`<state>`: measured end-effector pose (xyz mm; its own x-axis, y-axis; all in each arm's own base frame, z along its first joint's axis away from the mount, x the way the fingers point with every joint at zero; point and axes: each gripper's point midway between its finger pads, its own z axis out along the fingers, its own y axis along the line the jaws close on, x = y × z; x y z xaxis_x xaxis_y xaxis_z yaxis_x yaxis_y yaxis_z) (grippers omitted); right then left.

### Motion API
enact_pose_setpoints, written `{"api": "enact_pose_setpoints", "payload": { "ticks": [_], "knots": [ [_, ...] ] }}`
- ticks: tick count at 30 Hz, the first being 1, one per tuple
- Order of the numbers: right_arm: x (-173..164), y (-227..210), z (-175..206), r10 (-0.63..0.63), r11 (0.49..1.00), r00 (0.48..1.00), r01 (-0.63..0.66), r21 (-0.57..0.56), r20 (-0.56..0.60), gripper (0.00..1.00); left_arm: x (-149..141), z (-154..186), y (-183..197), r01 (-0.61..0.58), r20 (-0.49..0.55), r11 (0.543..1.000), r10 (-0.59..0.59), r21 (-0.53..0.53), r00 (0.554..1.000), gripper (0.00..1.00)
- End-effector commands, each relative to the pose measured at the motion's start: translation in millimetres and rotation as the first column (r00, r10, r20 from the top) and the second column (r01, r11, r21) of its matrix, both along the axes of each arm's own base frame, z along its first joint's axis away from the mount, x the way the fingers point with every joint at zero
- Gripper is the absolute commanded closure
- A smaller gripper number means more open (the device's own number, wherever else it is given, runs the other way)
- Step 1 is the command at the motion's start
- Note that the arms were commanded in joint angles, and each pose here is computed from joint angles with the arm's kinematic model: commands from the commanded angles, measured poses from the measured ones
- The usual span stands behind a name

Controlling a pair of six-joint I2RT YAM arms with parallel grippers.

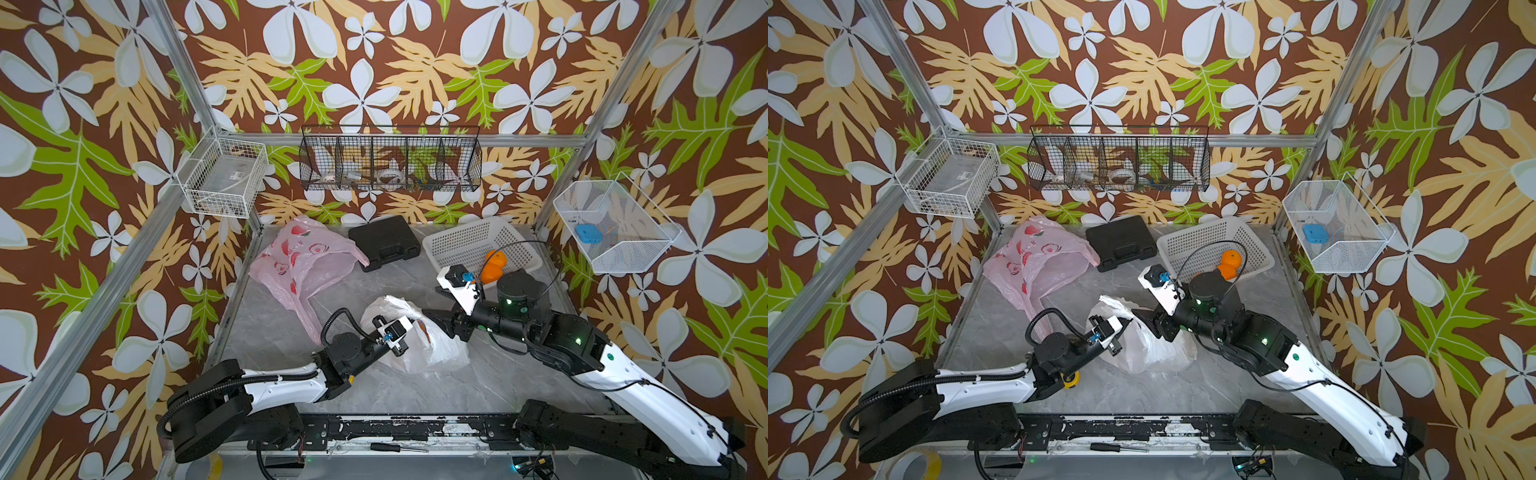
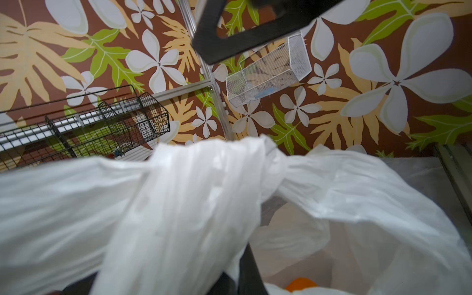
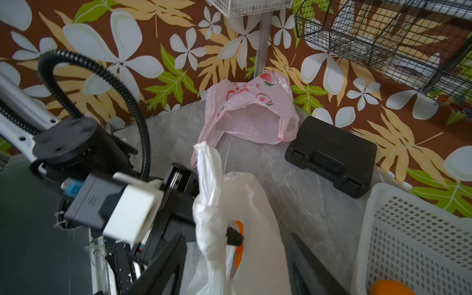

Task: Place the oranges into plastic bags & tie knots
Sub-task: Tie the plastic bag at the center of the board.

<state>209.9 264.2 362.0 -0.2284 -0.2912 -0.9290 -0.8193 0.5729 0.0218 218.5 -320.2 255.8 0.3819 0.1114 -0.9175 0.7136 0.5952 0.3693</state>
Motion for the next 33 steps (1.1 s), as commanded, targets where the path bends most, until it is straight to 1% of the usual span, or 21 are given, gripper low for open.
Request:
{"api": "enact_pose_setpoints", "payload": {
  "ticks": [1, 3, 9, 11, 15, 20, 25, 28, 29, 33],
  "knots": [
    [-6, 12, 5, 0.051, 0.998, 0.993, -0.047, 0.034, -0.102, 0.35, 2, -5, -7, -0.004, 0.088, 0.993, -0.007, 0.114, 0.996, 1.0],
    [-10, 21, 2, 0.111, 0.994, 0.985, -0.11, 0.016, -0.133, 0.33, 6, -5, -9, -0.02, 0.108, 0.991, 0.005, 0.133, 0.994, 1.0],
    [-13, 32, -4, 0.185, 0.979, 0.97, -0.196, -0.053, -0.155, 0.32, 12, -10, -15, -0.043, 0.142, 0.978, 0.013, 0.204, 0.99, 1.0],
    [-7, 33, -7, 0.171, 0.978, 0.973, -0.186, -0.093, -0.152, 0.32, 13, -10, -17, -0.043, 0.147, 0.975, 0.01, 0.218, 0.989, 1.0],
    [4, 36, -16, 0.159, 0.964, 0.974, -0.188, -0.185, -0.163, 0.28, 16, -13, -19, -0.052, 0.161, 0.968, 0.012, 0.247, 0.987, 1.0],
    [23, 40, -31, 0.097, 0.951, 0.975, -0.15, -0.272, -0.199, 0.27, 17, -13, -21, -0.057, 0.172, 0.963, 0.012, 0.263, 0.985, 1.0],
    [38, 48, -39, 0.06, 0.947, 0.974, -0.125, -0.297, -0.219, 0.27, 17, -12, -22, -0.057, 0.177, 0.963, 0.009, 0.265, 0.984, 1.0],
    [46, 53, -47, 0.04, 0.94, 0.97, -0.118, -0.321, -0.239, 0.32, 18, -11, -21, -0.062, 0.181, 0.963, 0.014, 0.262, 0.983, 1.0],
    [47, 55, -49, 0.042, 0.938, 0.967, -0.124, -0.322, -0.25, 0.35, 18, -12, -21, -0.062, 0.18, 0.963, 0.014, 0.263, 0.984, 1.0],
    [47, 61, -54, 0.051, 0.936, 0.959, -0.144, -0.322, -0.278, 0.42, 17, -11, -20, -0.064, 0.182, 0.963, 0.016, 0.261, 0.983, 1.0]
  ]
}}
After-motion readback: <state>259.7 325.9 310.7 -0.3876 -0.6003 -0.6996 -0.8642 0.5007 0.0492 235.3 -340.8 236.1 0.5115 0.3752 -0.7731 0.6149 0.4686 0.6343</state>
